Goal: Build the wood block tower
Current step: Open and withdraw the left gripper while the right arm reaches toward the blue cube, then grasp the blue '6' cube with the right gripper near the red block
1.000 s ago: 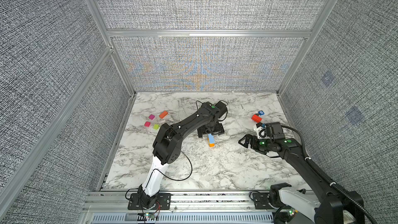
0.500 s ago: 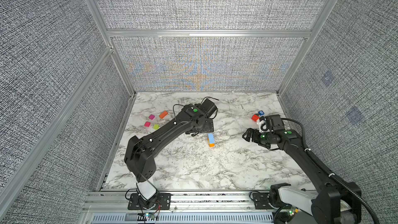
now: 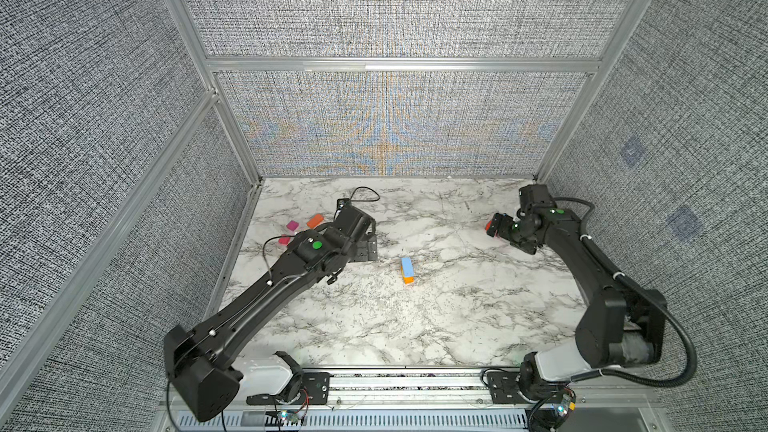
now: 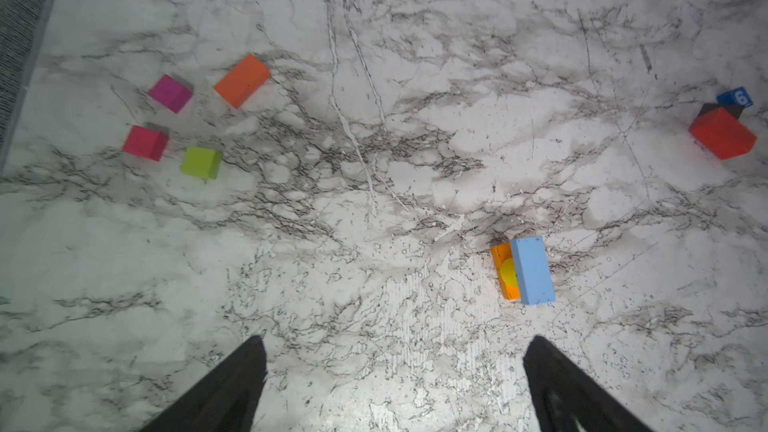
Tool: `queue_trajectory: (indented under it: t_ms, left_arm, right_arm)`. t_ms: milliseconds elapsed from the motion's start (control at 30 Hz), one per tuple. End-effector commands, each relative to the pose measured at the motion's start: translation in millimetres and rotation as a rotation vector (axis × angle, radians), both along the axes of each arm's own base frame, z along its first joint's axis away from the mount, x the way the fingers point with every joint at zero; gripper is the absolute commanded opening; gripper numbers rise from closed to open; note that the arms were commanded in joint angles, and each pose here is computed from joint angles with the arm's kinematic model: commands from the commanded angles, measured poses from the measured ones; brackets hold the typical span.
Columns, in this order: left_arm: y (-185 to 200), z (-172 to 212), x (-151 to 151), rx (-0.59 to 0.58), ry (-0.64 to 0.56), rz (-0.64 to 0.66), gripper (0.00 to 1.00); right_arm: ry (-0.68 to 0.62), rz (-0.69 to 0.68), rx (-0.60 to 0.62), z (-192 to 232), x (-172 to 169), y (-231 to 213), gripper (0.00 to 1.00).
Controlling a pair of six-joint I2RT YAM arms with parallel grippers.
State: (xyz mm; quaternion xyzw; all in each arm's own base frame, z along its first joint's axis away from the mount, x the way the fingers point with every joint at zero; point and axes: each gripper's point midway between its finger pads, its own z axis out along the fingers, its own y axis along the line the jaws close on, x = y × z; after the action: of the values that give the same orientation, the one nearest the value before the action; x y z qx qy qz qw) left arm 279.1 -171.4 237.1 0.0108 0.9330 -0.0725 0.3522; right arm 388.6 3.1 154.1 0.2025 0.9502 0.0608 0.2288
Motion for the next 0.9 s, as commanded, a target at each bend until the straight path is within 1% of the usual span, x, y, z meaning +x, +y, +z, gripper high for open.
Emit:
queue_trajectory:
  t_ms: [0, 100, 233, 400, 533, 600, 700, 867]
  left_arm:
    - [14.7, 17.9, 2.1, 0.035, -0.103, 0.001, 0.99]
    - [29.7, 20.6, -5.9, 0.070, -0.118, 0.014, 0.99]
    - [45.8, 20.1, -17.7, 0.109, -0.122, 0.016, 0.99]
    - [60.9, 13.5, -32.4, 0.111, -0.120, 0.025, 0.99]
    - [69.3, 11.7, -42.2, 0.101, -0.120, 0.031, 0.99]
    - [73.2, 11.9, -45.7, 0.105, -0.120, 0.035, 0.99]
    - [82.0, 12.9, -48.6, 0.119, -0.127, 0.063, 0.99]
    - [84.8, 10.9, -51.0, 0.106, -0.133, 0.074, 0.99]
  right_arm:
    - [0.065, -0.052, -0.062, -3.5, 15.6, -21.6, 0.96]
    - [0.098, -0.096, -0.062, -6.1, 38.7, -29.9, 0.95]
    - [0.105, -0.174, -0.066, -11.2, 69.8, -37.7, 0.93]
    - [0.132, -0.245, -0.074, -25.0, 99.5, -45.7, 0.93]
    - [0.185, -0.287, -0.094, -41.5, 112.5, -54.5, 0.92]
    - [0.208, -0.312, -0.086, -52.2, 116.1, -57.5, 0.90]
    - [0.242, -0.358, -0.075, -65.7, 117.1, -61.7, 0.89]
    - [0.230, -0.424, -0.016, -77.6, 124.1, -63.3, 0.87]
